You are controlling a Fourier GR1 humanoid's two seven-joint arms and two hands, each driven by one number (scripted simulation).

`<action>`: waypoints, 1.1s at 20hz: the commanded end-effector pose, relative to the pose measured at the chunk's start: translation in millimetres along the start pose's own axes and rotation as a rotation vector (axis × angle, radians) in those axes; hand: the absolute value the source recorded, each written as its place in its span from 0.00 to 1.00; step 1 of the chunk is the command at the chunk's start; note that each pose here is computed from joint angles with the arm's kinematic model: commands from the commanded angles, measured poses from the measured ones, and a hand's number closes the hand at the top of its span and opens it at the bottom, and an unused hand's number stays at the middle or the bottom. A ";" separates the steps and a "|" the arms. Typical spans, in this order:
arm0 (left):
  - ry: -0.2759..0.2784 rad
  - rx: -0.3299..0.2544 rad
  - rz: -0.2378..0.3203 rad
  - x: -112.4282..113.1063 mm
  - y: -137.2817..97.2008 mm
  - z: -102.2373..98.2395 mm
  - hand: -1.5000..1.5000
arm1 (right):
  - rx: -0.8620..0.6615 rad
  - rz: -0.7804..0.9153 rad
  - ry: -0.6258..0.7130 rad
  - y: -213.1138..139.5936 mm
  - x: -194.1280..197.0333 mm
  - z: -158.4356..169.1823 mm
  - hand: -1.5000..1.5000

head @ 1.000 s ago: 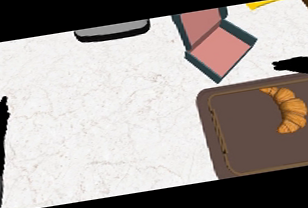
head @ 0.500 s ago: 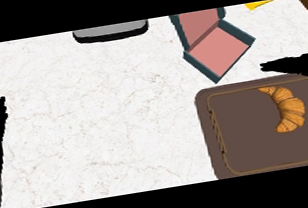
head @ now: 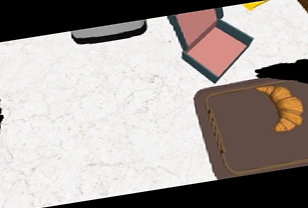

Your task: Pick the croissant from the tray and place it in the cardboard box

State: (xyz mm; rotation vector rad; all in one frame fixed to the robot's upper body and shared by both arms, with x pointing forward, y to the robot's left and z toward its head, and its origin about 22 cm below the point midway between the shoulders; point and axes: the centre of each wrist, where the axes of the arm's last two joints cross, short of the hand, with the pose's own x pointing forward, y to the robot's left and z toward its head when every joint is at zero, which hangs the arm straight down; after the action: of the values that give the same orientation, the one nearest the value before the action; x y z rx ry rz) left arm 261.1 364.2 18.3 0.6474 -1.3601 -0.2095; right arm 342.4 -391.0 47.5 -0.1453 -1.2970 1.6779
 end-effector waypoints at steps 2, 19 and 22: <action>0.003 0.012 -0.005 0.5 16.2 -2.5 0.50 | 0.035 -0.024 -0.105 -12.8 22.4 9.4 0.00; 0.008 -0.011 0.004 -13.7 -8.3 -6.1 0.50 | 0.034 0.080 0.077 44.6 17.2 -10.9 1.00; -0.018 0.013 -0.005 -12.8 -9.2 -5.5 0.50 | -0.099 0.111 0.054 48.9 33.7 -37.7 1.00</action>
State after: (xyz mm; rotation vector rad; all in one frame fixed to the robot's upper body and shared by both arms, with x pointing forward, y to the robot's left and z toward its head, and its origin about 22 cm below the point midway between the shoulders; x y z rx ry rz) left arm 264.8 361.6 10.3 0.6476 -1.3657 -0.2089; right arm 319.6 -353.0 21.9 -0.2683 -1.2785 1.7249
